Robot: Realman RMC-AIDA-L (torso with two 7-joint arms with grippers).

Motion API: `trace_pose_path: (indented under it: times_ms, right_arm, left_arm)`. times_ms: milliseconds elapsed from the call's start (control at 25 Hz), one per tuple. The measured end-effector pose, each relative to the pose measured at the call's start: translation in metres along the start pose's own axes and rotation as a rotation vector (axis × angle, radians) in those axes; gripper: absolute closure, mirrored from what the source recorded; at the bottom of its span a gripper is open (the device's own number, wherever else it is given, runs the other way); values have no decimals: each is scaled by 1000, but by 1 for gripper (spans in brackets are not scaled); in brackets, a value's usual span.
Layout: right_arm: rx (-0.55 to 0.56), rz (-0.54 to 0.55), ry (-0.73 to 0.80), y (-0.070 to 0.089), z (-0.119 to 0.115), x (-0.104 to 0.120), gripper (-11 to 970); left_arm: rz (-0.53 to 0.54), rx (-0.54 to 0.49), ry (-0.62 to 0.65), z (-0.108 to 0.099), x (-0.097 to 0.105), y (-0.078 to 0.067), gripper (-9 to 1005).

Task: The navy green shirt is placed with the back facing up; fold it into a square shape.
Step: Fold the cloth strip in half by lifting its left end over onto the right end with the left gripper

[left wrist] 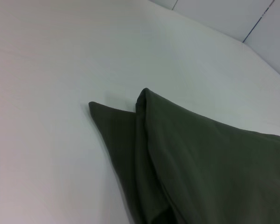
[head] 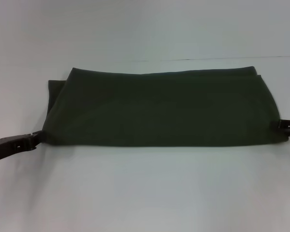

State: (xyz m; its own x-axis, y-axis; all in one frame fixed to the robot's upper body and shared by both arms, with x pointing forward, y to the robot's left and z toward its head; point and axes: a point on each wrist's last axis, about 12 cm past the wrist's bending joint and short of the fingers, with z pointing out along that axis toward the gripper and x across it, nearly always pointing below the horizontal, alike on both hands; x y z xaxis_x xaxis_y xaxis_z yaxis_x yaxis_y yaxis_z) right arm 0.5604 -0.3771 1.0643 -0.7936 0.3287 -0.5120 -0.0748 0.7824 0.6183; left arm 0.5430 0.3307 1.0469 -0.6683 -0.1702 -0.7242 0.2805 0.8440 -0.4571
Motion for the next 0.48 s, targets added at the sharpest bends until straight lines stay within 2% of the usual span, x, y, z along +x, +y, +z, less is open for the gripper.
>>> trace_pose_path:
  times_ms: [360, 480]
  right_arm:
    - [30, 16, -9, -6, -1, 3, 515]
    - [43, 6, 6, -6, 1, 5, 657]
  left_arm:
    - [3, 1, 0, 0, 0, 0, 970]
    - [4, 2, 0, 0, 0, 0, 970]
